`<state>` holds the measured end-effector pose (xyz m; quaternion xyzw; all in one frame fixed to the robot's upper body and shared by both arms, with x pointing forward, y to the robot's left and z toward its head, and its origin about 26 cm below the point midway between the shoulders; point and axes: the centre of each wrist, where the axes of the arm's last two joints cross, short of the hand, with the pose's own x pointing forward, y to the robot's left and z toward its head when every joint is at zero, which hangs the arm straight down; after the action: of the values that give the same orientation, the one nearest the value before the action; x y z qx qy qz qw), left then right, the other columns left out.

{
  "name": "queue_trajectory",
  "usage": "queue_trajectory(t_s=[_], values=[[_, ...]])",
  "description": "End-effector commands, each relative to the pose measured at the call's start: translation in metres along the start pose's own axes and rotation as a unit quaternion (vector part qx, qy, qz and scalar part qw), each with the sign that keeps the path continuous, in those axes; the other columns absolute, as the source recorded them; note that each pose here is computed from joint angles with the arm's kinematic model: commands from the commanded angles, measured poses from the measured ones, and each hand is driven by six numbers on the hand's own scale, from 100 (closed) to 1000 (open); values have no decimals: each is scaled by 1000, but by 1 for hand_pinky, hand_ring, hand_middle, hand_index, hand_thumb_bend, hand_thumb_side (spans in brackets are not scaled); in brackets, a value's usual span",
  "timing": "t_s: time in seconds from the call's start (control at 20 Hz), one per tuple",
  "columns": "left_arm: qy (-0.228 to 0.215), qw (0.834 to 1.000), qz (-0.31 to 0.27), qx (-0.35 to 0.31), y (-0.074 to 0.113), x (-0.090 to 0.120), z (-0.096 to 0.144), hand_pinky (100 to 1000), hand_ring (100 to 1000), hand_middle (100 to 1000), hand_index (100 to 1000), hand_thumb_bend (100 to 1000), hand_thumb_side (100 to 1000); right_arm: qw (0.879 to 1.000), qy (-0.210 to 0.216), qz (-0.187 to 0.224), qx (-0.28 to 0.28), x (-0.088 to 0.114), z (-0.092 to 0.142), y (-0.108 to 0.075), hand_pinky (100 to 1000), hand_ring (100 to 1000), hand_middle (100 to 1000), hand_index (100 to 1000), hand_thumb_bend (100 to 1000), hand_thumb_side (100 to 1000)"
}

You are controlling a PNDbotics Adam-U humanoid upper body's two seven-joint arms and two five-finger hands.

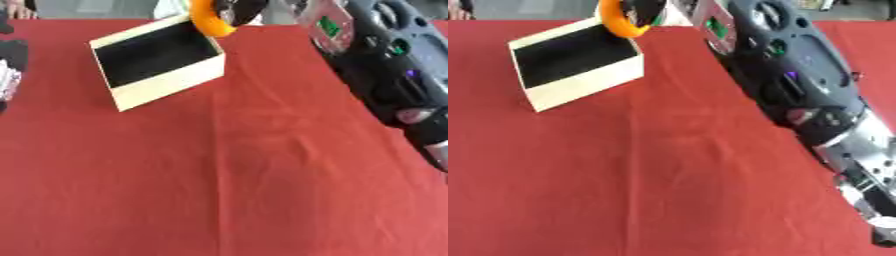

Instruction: Pick up objects on the table and place them in the box.

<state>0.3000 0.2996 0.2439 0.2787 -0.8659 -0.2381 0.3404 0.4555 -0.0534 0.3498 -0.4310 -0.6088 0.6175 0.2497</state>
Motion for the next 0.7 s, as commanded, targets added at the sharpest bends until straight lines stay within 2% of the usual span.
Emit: queue_trajectory(t_s=[0.05, 0.35, 0.7], values=[[-18, 1000, -2, 3, 5, 7, -5, 445, 566, 623, 769, 320, 617, 999, 9, 17, -27, 7, -13, -4, 837, 718, 555, 744, 100, 100], [-24, 1000, 3, -1, 4, 9, -7, 444, 566, 622, 769, 322, 617, 998, 26, 48, -32, 20, -33, 18, 833, 722, 556, 737, 100, 100], [-26, 1000, 8, -2, 2, 10, -8, 443, 565, 621, 769, 322, 616, 998, 39, 33, -36, 35, -42, 51, 842, 729, 564, 748, 100, 100]])
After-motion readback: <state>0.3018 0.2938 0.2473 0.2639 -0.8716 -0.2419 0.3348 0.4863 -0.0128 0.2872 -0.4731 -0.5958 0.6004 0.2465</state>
